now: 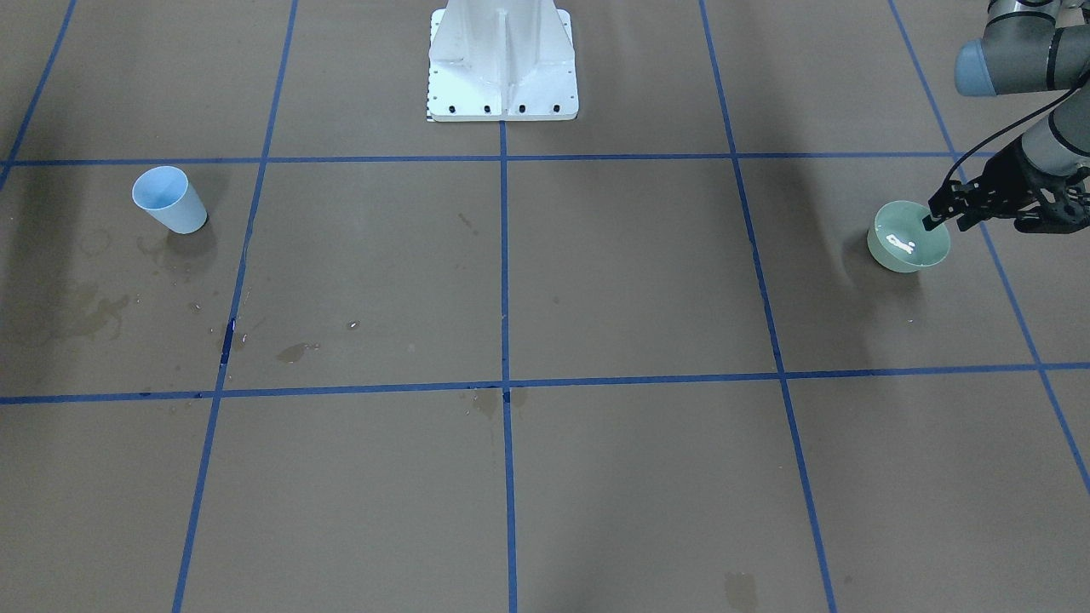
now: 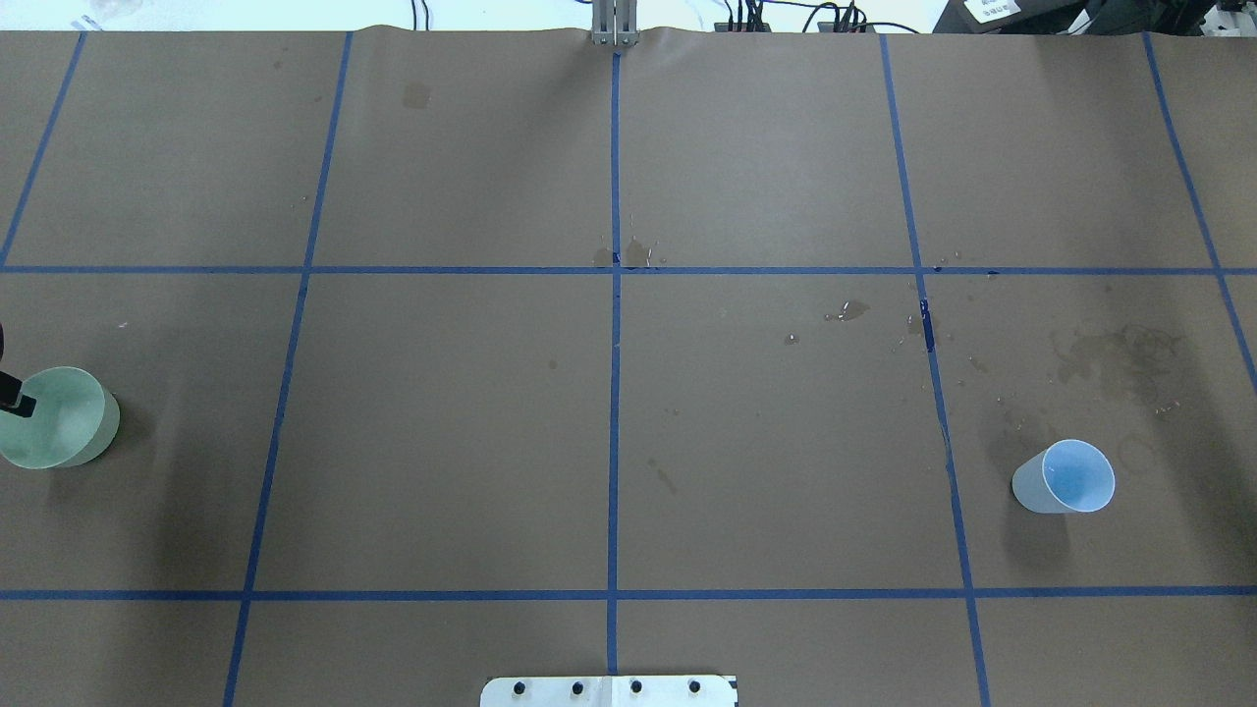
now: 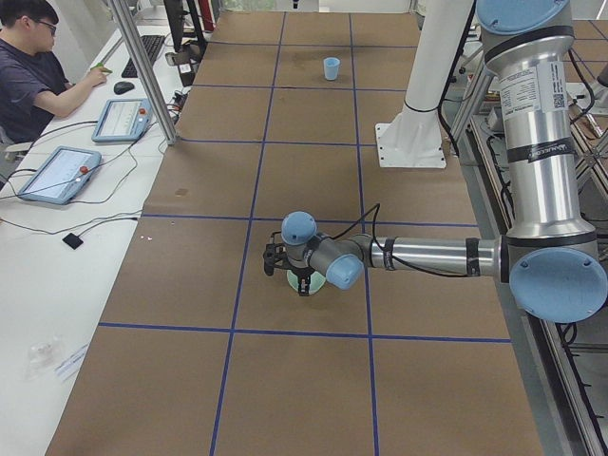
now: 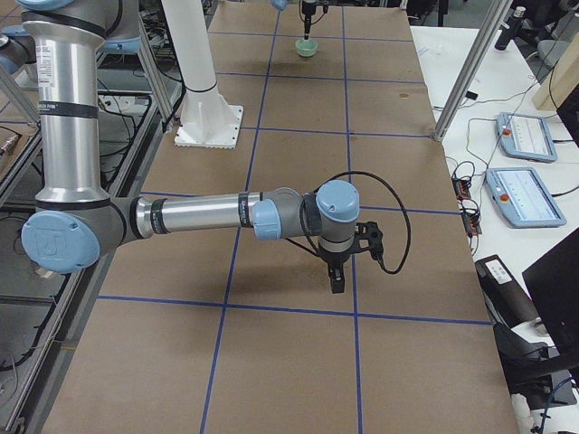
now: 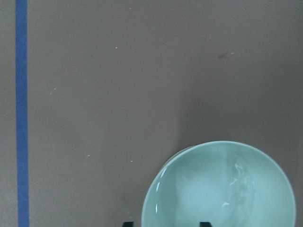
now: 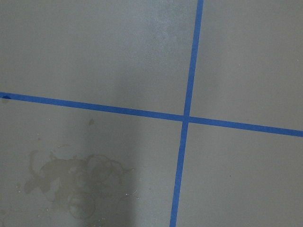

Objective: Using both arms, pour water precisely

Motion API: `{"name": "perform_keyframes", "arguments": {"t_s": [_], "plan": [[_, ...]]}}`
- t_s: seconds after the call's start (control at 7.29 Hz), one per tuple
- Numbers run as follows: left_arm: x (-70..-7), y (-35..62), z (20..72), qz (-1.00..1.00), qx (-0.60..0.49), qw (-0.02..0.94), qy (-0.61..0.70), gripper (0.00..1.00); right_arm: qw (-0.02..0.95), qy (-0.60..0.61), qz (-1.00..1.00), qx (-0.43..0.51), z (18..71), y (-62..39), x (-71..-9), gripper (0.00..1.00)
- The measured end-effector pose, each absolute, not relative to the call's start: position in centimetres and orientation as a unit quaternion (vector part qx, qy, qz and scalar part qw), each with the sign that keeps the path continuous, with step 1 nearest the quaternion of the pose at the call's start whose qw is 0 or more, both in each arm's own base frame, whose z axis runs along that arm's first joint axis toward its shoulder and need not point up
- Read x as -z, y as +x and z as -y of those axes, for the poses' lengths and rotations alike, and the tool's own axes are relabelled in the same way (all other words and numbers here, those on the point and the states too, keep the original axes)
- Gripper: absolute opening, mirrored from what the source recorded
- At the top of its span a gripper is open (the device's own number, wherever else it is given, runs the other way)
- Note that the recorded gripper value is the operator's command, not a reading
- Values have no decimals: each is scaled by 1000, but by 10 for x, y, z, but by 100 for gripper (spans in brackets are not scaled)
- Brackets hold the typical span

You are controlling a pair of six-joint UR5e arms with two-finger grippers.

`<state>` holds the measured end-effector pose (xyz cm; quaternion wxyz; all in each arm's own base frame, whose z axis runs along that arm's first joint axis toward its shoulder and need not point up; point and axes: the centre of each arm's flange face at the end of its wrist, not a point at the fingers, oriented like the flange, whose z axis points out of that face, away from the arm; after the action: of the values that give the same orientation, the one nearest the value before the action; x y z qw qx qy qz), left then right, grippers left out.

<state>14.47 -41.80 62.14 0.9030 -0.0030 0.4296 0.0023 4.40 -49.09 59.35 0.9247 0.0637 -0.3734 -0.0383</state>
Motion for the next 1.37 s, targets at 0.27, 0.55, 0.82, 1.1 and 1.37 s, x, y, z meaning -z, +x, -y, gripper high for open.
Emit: {"name": "perform_keyframes", "arguments": {"t_s": [0.27,0.55,0.82,1.1,1.37], "plan": [[-581,140,468,-431,12,902,14,100,925,64,372,39,490,44,-594,100],[-539,108,526,-413,0,910,32,100,925,65,372,39,489,44,-593,100],[-534,42,554,-388,-27,920,54,100,924,66,374,39,487,44,-591,100],[-573,-23,558,-372,-42,925,65,100,922,49,383,34,489,43,-588,100],[-619,-52,542,-370,-44,927,51,100,916,30,399,27,490,40,-585,100]]}}
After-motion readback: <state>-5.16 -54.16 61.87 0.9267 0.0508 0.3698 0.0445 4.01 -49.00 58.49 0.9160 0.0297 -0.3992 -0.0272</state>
